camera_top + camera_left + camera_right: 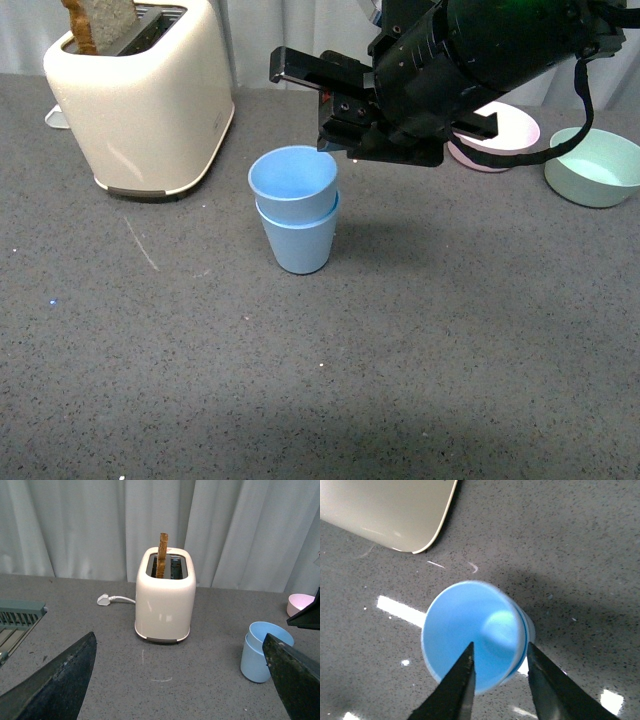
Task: Stack blue cups with both arms
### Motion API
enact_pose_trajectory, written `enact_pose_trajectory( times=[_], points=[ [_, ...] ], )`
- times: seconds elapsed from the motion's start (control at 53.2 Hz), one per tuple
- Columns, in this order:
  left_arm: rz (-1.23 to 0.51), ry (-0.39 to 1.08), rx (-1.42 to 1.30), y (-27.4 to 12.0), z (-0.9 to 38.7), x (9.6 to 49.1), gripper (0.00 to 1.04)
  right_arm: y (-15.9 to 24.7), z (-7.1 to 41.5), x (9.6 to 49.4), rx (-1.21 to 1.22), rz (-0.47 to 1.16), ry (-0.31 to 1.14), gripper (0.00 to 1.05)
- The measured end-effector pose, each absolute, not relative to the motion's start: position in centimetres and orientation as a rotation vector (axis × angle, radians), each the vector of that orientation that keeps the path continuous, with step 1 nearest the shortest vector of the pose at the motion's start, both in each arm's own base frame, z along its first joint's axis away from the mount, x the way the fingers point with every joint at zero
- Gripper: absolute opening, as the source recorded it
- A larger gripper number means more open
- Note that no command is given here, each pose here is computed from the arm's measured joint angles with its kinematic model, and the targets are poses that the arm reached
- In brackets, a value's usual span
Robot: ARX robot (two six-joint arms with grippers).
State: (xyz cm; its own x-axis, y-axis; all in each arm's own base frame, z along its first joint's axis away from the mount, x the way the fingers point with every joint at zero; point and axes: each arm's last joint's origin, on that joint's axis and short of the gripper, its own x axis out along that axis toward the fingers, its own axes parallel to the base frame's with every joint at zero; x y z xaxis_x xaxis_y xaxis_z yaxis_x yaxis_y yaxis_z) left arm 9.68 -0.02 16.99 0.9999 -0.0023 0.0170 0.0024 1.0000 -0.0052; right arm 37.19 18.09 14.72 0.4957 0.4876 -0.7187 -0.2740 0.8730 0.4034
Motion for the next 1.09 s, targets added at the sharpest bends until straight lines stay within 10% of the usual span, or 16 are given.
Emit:
enact_pose_trajectory(
  times=[0.094,0.207,0.376,1.091],
  points=[
    [-0.002,-0.017,-0.005,0.0,17.0,9.7,0.98,18.0,14.7,37.1,0.217,0.447,0.911,0.54],
    [-0.003,-0.017,-0.005,0.0,17.0,9.7,0.98,15.2,13.1,34.9,-0.023,0.095,0.351,0.31],
    [0.0,-0.017,-0.005,0.0,17.0,9.7,0.98,9.5,16.8,30.1,0.031,0.003,-0.016,0.01],
    [-0.001,-0.016,-0.005,0.0,17.0,9.7,0.98,1.7,16.1,18.1,0.001,0.006,0.018,0.01]
  ],
)
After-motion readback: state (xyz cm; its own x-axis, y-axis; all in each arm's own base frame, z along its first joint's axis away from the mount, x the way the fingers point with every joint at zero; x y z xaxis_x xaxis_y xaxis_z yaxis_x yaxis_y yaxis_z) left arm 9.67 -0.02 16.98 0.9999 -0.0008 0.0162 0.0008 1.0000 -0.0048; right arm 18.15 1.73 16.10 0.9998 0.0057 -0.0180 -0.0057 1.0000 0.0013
